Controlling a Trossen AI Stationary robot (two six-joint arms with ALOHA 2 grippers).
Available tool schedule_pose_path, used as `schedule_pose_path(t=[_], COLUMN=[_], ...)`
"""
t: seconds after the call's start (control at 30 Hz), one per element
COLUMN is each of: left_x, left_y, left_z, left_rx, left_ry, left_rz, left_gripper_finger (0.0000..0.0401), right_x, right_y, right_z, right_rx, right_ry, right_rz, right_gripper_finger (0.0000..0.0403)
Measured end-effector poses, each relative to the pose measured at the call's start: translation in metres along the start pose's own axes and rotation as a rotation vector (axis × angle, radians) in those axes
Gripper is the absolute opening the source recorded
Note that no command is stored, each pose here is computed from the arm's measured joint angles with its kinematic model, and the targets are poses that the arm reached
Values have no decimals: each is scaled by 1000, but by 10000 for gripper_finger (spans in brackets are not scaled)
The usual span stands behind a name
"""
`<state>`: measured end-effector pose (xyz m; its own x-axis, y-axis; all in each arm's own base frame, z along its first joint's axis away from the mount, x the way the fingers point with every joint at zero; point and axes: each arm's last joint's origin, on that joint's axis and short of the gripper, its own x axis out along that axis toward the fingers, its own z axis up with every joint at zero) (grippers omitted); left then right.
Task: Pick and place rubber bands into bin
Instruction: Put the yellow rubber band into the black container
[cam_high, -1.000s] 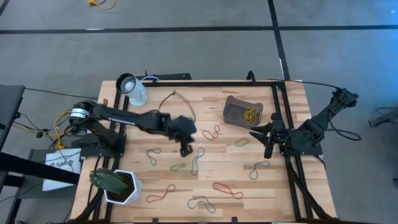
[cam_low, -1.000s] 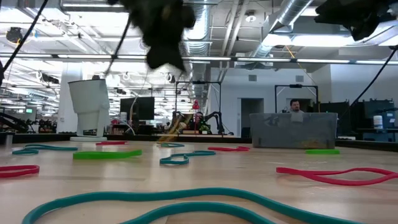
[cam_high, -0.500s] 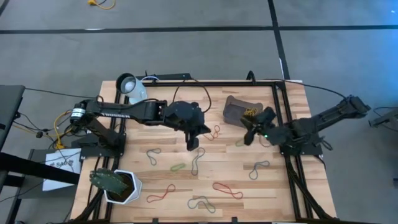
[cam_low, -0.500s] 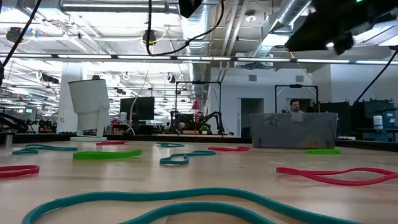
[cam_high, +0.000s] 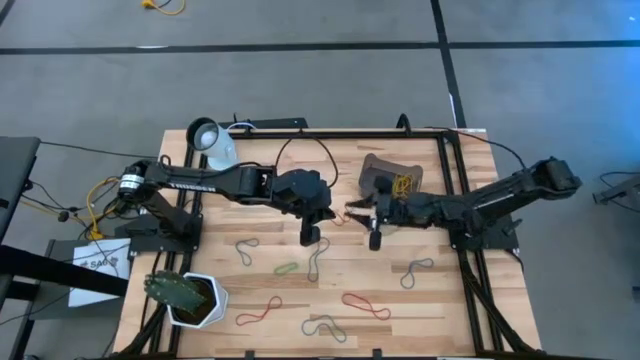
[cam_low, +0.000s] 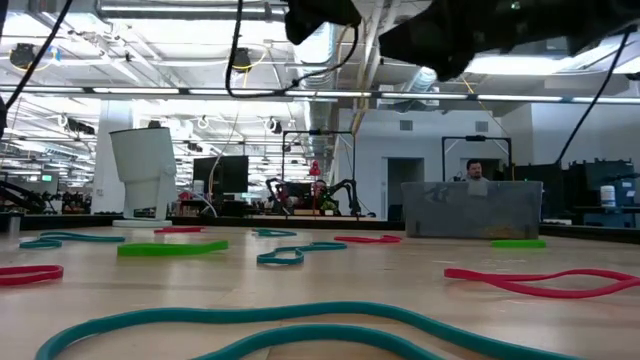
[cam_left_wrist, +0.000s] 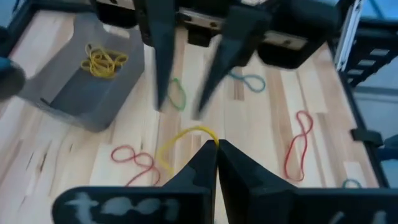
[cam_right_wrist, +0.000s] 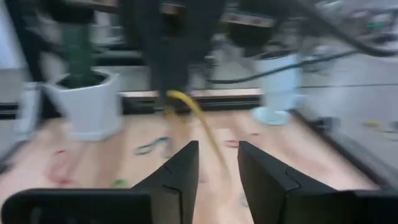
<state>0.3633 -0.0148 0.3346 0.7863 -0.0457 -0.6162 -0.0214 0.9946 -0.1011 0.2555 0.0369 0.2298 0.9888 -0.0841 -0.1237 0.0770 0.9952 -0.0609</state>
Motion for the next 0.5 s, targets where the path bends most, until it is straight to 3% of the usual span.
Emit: schedule_pose_path(t=[0.07,0.3,0.5], left_x=[3,18,22], left_y=[2,3,4], left_z=[-1,-6,-9], left_rx=[4,11,11], left_ry=[5,46,66], left_rz=[7,7,4], left_gripper_finger=[0,0,0], right_x=[4,20,29], right_y=[-1,-10,-9], right_z=[-2,-5,-9], right_rx=[6,4,1], right_ry=[-12,-8,13], right_rz=[40,-11,22], right_gripper_finger=[122,160,168])
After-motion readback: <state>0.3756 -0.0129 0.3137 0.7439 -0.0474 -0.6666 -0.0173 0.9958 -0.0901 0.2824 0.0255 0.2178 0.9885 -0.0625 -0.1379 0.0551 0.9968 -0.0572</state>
